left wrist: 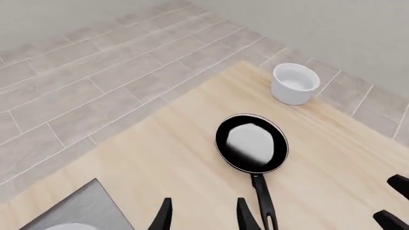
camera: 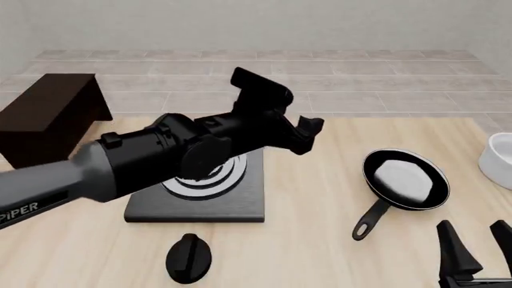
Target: Put the frying pan on top of the cabinet.
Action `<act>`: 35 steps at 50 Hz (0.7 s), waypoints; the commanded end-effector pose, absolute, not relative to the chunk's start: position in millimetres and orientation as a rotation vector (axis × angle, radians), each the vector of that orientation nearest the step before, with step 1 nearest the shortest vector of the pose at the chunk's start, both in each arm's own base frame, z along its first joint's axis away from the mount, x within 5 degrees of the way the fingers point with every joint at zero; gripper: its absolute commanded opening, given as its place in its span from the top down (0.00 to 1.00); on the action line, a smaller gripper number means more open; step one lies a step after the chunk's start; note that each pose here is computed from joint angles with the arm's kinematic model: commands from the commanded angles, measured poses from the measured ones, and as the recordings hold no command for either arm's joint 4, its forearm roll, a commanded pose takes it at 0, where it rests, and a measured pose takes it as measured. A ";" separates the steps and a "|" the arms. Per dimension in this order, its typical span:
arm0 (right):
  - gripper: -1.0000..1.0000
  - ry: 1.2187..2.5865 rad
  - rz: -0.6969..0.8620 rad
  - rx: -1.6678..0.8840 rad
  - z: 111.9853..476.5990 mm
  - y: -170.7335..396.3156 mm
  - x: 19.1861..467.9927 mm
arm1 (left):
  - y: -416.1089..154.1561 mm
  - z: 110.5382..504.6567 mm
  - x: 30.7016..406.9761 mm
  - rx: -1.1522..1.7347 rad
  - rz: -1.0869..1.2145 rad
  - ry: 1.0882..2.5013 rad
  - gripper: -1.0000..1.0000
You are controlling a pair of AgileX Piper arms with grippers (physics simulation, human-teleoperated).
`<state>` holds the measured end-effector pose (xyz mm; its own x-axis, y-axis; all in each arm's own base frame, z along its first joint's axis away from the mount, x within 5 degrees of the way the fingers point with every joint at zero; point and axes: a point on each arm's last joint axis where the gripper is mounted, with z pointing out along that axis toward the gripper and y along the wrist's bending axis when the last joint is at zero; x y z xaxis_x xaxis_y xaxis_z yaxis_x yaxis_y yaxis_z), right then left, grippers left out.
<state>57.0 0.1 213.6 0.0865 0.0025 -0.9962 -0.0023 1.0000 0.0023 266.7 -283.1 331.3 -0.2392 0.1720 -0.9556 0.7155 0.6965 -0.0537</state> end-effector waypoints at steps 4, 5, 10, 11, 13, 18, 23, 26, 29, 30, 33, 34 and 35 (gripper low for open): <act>0.00 1.484 0.005 0.004 213.7 0.0 57.1 | -320.6 306.3 275.3 0.742 -0.634 1.817 0.00; 0.00 1.484 0.005 0.005 213.7 0.0 57.0 | -323.4 306.0 274.6 0.746 -0.637 1.815 0.00; 0.00 1.484 0.007 0.006 213.7 0.0 57.0 | -333.2 300.3 275.4 0.754 -0.649 1.827 0.00; 0.00 1.484 0.007 0.007 213.6 0.0 56.9 | -336.2 299.5 274.3 0.759 -0.654 1.829 0.00; 0.00 1.484 0.007 0.008 213.6 -0.1 56.8 | -339.1 299.0 274.5 0.762 -0.656 1.830 0.00; 0.00 1.483 0.008 0.009 213.6 -0.1 56.7 | -347.7 294.7 275.7 0.765 -0.667 1.847 0.00; 0.00 1.483 0.007 0.007 213.6 0.0 56.6 | -350.5 288.0 280.8 0.761 -0.660 1.874 0.00; 0.00 1.483 0.008 0.009 213.5 0.0 56.6 | -352.8 286.5 281.6 0.756 -0.665 1.882 0.00; 0.00 1.482 0.009 0.010 213.6 -0.1 56.5 | -359.9 283.3 279.8 0.768 -0.673 1.886 0.00; 0.00 1.482 0.009 0.010 213.6 -0.1 56.5 | -359.9 283.3 279.9 0.768 -0.673 1.886 0.00; 0.00 1.482 0.009 0.013 213.6 -0.2 56.4 | -364.6 282.6 278.1 0.780 -0.677 1.885 0.00; 0.00 1.481 0.009 0.013 213.6 -0.2 56.4 | -364.0 282.8 279.5 0.782 -0.671 1.881 0.00; 0.00 1.481 0.008 0.013 213.6 -0.2 56.4 | -366.0 281.8 279.2 0.783 -0.675 1.885 0.00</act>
<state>56.6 -0.1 213.6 0.0882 0.0113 -0.9960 0.0006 0.9999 0.0114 279.2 -353.1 288.6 -0.3306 0.2180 -0.9183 0.7492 0.6523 -0.1149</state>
